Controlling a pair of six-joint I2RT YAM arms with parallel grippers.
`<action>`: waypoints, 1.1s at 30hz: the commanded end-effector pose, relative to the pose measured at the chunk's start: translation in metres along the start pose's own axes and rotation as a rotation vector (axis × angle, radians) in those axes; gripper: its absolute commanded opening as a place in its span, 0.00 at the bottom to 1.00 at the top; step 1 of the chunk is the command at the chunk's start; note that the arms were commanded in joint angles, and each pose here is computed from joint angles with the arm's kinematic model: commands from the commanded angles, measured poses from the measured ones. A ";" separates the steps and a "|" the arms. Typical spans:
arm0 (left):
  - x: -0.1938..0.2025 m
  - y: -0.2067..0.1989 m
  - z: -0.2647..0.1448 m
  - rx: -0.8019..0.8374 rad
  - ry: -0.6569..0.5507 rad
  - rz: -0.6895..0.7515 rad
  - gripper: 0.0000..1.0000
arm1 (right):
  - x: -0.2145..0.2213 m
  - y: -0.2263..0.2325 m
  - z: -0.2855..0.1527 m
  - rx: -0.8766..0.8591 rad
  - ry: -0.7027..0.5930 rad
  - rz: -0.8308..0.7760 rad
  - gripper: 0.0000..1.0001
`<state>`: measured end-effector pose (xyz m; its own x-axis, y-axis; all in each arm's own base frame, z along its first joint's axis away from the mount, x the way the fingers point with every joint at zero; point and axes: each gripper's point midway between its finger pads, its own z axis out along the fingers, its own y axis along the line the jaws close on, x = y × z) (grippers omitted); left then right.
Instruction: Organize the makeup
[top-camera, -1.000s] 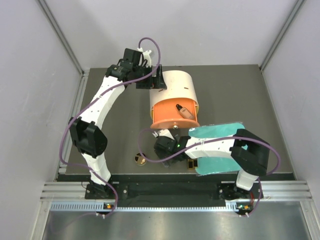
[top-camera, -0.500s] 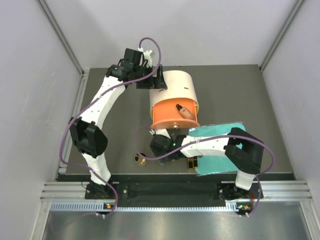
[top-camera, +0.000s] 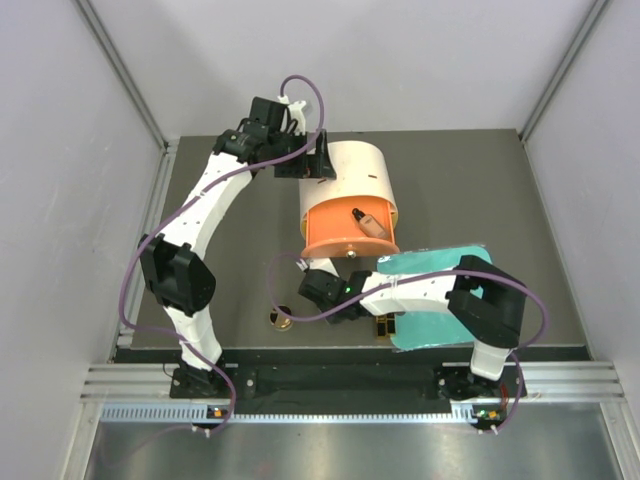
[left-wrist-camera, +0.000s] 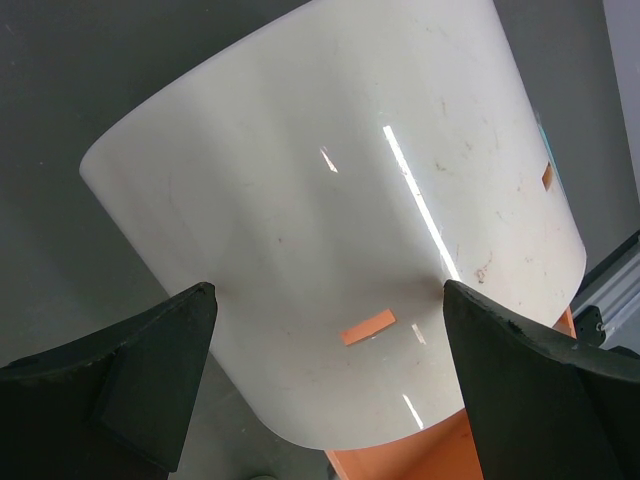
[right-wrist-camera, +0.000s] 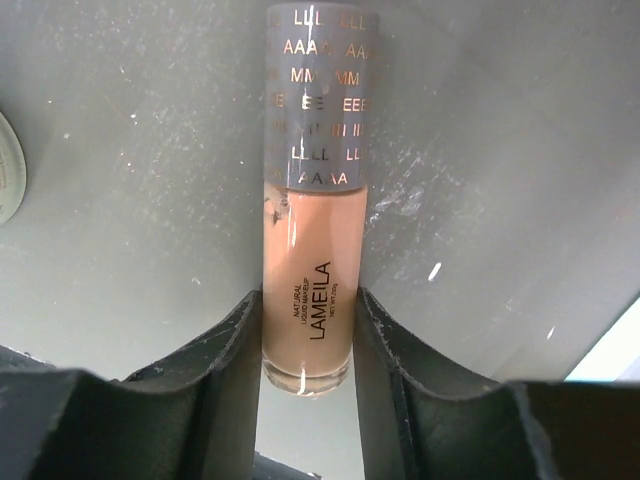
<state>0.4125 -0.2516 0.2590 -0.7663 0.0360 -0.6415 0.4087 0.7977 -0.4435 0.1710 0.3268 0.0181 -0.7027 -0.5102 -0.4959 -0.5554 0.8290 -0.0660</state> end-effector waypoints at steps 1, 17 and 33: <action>-0.004 -0.002 -0.002 -0.010 -0.016 0.033 0.99 | 0.045 -0.019 0.010 0.050 0.140 -0.090 0.04; -0.006 -0.003 0.001 -0.009 -0.022 0.024 0.99 | 0.046 -0.018 -0.053 -0.075 0.085 -0.251 0.00; -0.007 -0.002 -0.001 -0.034 -0.030 0.026 0.99 | -0.058 -0.021 -0.199 -0.216 -0.368 -0.252 0.00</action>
<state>0.4124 -0.2542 0.2593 -0.7640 0.0343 -0.6443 0.4070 0.8005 -0.4400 0.1175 0.2758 0.1415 -0.4466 -0.6666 -0.5968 -0.8083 0.5866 -0.0504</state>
